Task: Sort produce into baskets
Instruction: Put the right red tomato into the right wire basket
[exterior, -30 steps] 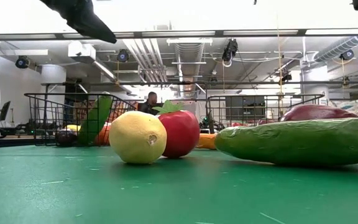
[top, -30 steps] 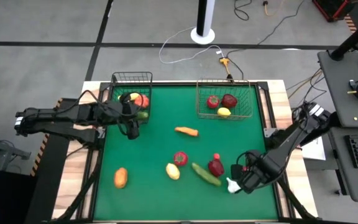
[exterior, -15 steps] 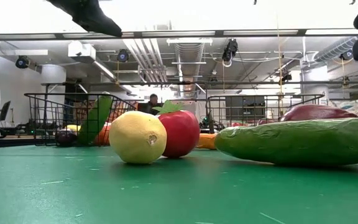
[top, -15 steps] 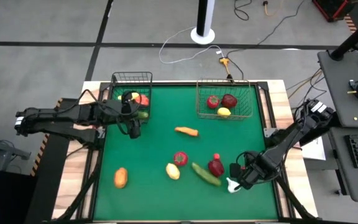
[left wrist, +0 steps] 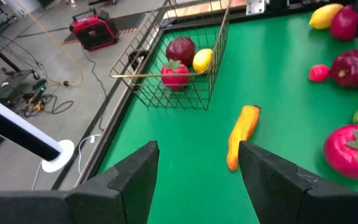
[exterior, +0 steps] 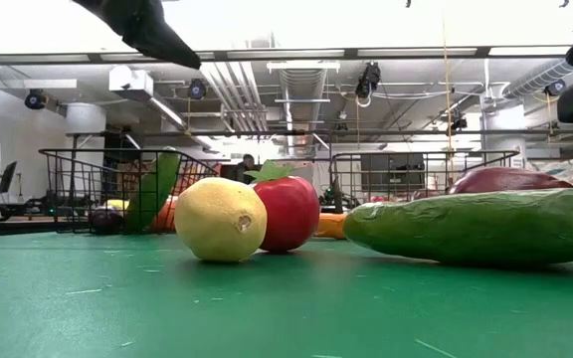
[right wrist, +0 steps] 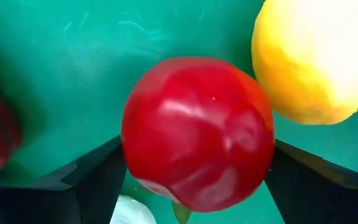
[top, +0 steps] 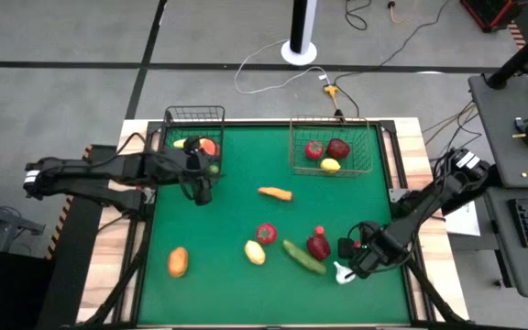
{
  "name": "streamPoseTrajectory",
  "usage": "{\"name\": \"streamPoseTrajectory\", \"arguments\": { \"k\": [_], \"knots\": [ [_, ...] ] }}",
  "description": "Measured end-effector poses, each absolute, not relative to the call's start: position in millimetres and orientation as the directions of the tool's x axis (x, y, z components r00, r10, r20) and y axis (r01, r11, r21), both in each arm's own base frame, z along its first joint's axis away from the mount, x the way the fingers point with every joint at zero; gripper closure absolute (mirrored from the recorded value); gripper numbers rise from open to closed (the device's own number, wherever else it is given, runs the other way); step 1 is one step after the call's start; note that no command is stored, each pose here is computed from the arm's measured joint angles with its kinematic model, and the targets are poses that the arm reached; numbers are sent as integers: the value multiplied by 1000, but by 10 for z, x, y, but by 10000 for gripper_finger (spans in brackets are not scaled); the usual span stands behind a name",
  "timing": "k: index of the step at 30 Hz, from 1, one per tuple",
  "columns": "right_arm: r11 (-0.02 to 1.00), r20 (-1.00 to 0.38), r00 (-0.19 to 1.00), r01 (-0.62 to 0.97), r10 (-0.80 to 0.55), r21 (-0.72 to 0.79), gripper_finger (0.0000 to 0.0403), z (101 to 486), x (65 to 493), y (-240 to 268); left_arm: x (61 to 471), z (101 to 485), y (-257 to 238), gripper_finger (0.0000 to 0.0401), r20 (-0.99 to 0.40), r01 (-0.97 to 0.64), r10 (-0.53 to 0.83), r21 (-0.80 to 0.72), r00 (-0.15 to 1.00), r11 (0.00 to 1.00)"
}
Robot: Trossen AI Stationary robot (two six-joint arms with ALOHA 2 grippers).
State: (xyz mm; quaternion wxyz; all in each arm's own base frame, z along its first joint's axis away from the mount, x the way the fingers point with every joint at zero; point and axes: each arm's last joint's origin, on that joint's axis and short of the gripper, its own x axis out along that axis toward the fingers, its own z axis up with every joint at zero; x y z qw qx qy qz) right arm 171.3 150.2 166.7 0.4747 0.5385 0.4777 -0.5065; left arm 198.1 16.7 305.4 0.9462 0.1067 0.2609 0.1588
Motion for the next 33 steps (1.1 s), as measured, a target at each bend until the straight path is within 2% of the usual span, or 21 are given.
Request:
{"name": "streamPoseTrajectory", "arguments": {
  "k": [12, 16, 21, 26, 33],
  "knots": [
    [-57, -999, 30, 998, 19, 29, 100, 1689, 1759, 1539, 2079, 2960, 170, 195, -502, -228, 355, 298, 789, 927],
    [-29, -999, 54, 998, 6, 53, 102, 1894, 1831, 1592, 2076, 2965, 170, 195, -499, -232, 355, 293, 790, 928],
    [15, -982, 127, 992, -141, 126, 103, 2265, 1911, 1595, 2076, 2966, 169, 195, -499, -255, 353, 255, 791, 933],
    [111, -931, 222, 974, -291, 198, 103, 2613, 2044, 1473, 2077, 2965, 165, 195, -501, -293, 341, 175, 795, 940],
    [327, -888, 302, 926, -346, 187, 103, 3004, 2428, 1030, 2084, 2962, 92, 195, -511, -264, 264, 74, 818, 962]
  ]
}}
